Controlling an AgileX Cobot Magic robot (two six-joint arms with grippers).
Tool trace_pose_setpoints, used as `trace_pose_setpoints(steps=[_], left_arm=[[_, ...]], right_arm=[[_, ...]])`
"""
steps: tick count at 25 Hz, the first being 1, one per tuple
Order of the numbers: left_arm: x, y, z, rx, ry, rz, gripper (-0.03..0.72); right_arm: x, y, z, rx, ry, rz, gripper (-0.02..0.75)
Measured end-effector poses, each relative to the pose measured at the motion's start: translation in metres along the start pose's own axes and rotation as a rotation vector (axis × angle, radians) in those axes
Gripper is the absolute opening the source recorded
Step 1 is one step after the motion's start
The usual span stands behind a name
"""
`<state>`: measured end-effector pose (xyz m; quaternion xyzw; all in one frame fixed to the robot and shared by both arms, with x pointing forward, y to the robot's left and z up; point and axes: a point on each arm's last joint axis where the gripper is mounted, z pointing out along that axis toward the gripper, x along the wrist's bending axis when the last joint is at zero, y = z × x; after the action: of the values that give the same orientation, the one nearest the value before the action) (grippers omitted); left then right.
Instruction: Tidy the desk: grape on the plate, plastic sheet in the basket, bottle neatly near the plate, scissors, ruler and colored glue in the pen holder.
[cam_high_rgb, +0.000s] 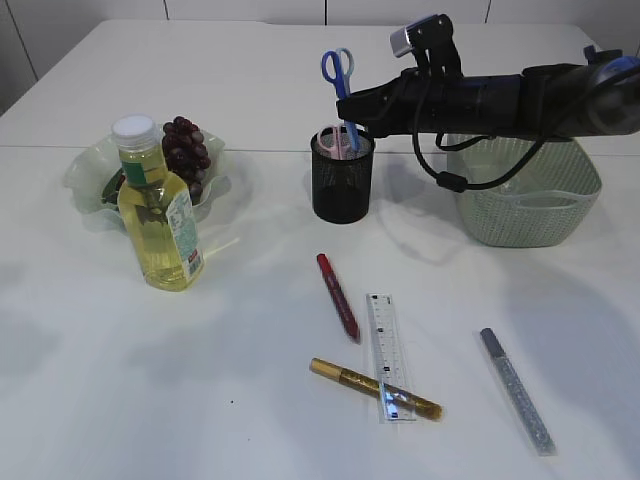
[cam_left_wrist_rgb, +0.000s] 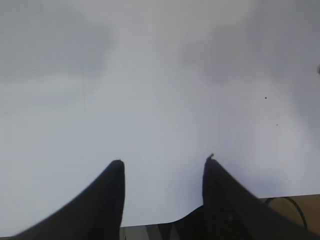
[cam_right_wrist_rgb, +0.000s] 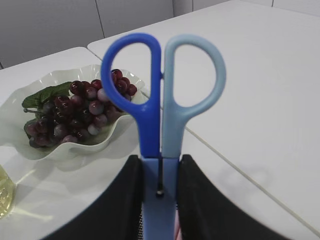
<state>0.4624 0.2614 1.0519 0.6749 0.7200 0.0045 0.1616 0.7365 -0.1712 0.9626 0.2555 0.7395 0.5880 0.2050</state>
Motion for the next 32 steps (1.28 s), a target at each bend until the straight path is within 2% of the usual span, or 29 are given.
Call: trace_pose_setpoints(steps=[6, 12, 16, 20, 25, 32], left_arm=[[0.0, 0.0, 0.0, 0.0, 0.0, 0.0, 0.372], [0.0, 0.0, 0.0, 0.0, 0.0, 0.0, 0.372], [0.0, 0.0, 0.0, 0.0, 0.0, 0.0, 0.372], [0.0, 0.0, 0.0, 0.0, 0.0, 0.0, 0.372], [0.0, 0.0, 0.0, 0.0, 0.0, 0.0, 0.372], [0.0, 0.0, 0.0, 0.0, 0.0, 0.0, 0.372]], right_arm=[[0.0, 0.0, 0.0, 0.0, 0.001, 0.019, 0.284], [0.0, 0.0, 0.0, -0.001, 0.002, 0.032, 0.295], [-0.001, 0.003, -0.001, 0.001, -0.01, 0.157, 0.295], [0.001, 0.03, -0.017, 0.096, -0.08, 0.225, 0.295], [0.022, 0.087, -0.06, 0.277, -0.12, 0.259, 0.295], [0.052, 0.138, -0.115, 0.409, -0.211, 0.385, 0.295]])
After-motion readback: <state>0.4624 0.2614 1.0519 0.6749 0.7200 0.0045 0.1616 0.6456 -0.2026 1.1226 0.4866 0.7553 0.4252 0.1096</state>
